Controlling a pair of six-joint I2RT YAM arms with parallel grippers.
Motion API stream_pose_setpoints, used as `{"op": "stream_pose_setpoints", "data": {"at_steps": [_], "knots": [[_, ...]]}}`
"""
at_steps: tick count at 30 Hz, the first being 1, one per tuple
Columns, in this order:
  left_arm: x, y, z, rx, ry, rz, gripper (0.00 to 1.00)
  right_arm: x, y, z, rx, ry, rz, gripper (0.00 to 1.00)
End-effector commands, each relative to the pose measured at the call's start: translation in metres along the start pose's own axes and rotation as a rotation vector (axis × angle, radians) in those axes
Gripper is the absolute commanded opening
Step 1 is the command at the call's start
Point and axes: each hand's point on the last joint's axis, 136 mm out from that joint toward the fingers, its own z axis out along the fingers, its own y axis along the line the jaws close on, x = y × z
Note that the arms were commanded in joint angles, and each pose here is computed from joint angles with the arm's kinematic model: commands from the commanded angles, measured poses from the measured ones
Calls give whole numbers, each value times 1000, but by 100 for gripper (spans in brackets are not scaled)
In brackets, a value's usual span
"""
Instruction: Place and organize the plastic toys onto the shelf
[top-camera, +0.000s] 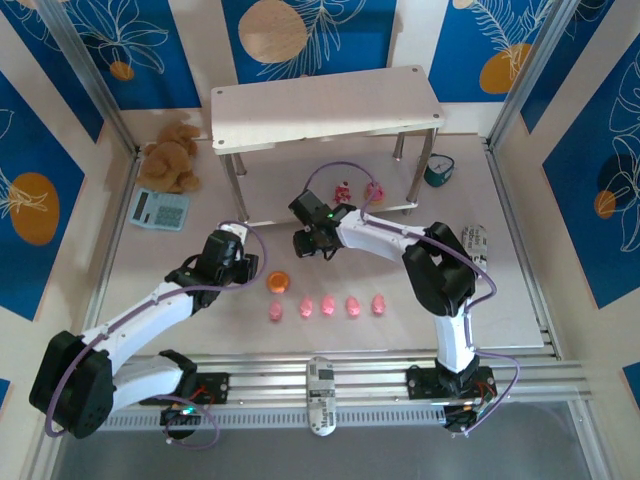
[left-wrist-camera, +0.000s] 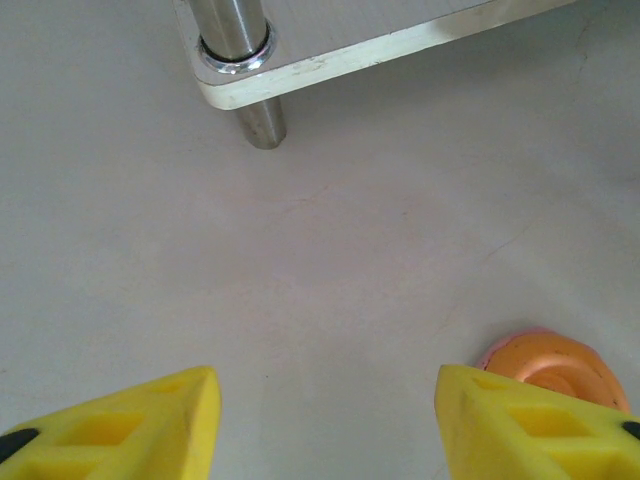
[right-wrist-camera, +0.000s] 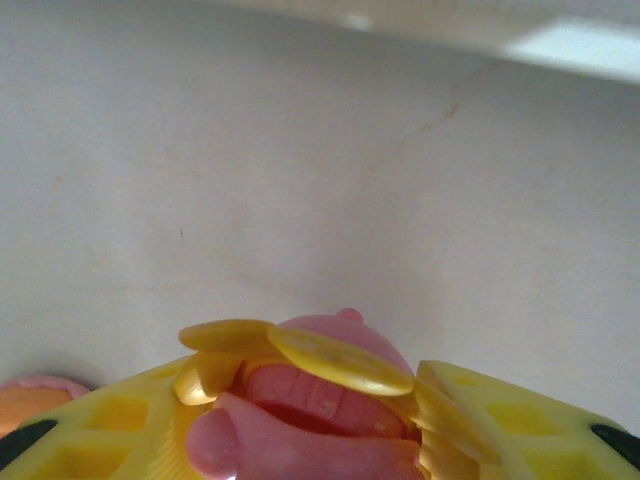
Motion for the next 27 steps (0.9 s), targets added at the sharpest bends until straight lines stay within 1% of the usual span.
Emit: {"op": "stream_pose_setpoints", "data": {"at_steps": [1,7,13,21,27], "knots": [[0,1,2,7,2,8,59,-21,7,-28,-43,-42,-30,1],[-4,1,1,8,-6,9,58,-56,4,-42,-47,-104,-48,1],[-4,1,1,6,-6,11,58,-81,-5,-38,-35,-134,-55,1],[-3,4,-1,-6,-2,14,58,-104,-19,-25,-10,-150,-62,1],[-3,6,-3,-9,-3,16,58,-109,-28,-15,6,-143,-60,1]]}}
